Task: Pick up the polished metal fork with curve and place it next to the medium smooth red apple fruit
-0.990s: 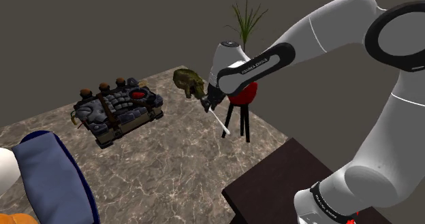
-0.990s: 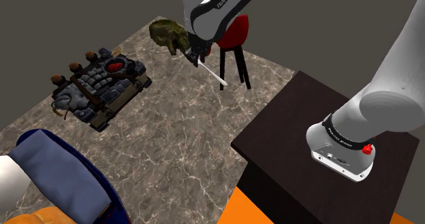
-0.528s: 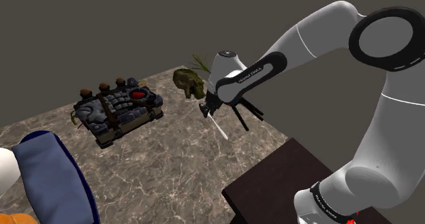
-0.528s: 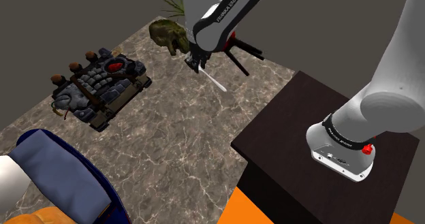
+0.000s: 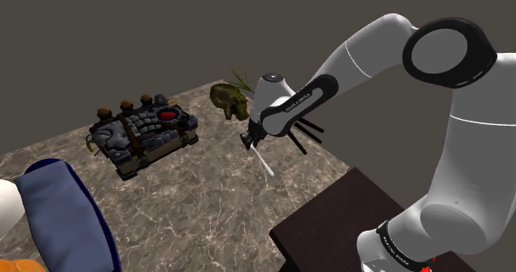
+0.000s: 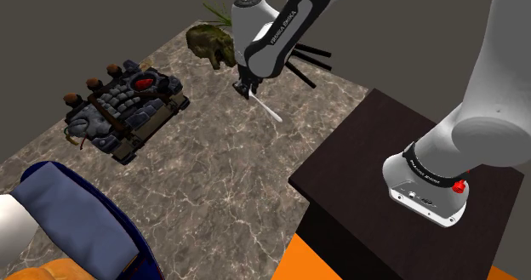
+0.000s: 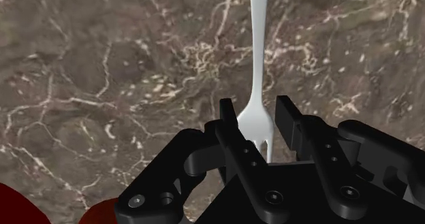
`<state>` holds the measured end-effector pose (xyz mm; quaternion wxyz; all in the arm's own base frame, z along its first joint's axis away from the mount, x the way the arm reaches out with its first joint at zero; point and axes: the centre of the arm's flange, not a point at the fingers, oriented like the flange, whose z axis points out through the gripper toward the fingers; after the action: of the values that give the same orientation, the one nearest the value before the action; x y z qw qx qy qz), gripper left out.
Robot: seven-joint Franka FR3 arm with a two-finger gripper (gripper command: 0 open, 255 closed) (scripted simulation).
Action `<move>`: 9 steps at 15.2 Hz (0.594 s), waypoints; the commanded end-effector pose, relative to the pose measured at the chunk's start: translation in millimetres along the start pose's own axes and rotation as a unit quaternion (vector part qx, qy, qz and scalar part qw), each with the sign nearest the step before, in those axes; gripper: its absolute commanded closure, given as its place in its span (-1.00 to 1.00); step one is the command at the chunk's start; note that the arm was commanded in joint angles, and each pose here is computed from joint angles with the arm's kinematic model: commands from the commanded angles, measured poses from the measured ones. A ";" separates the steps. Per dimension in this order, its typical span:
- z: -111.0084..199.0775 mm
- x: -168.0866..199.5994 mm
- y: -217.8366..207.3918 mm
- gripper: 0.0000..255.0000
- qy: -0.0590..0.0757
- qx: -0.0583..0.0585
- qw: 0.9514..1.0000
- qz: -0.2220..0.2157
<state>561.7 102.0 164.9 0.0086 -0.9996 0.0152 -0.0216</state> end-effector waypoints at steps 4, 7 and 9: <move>20.4 -0.2 0.5 1.00 0.000 0.000 1.000 0.000; 20.4 -0.2 0.5 1.00 0.000 0.000 1.000 0.000; 20.4 -0.2 0.5 1.00 0.000 0.000 1.000 0.000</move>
<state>562.4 101.9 144.6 0.0087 -0.9996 0.0151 -0.0217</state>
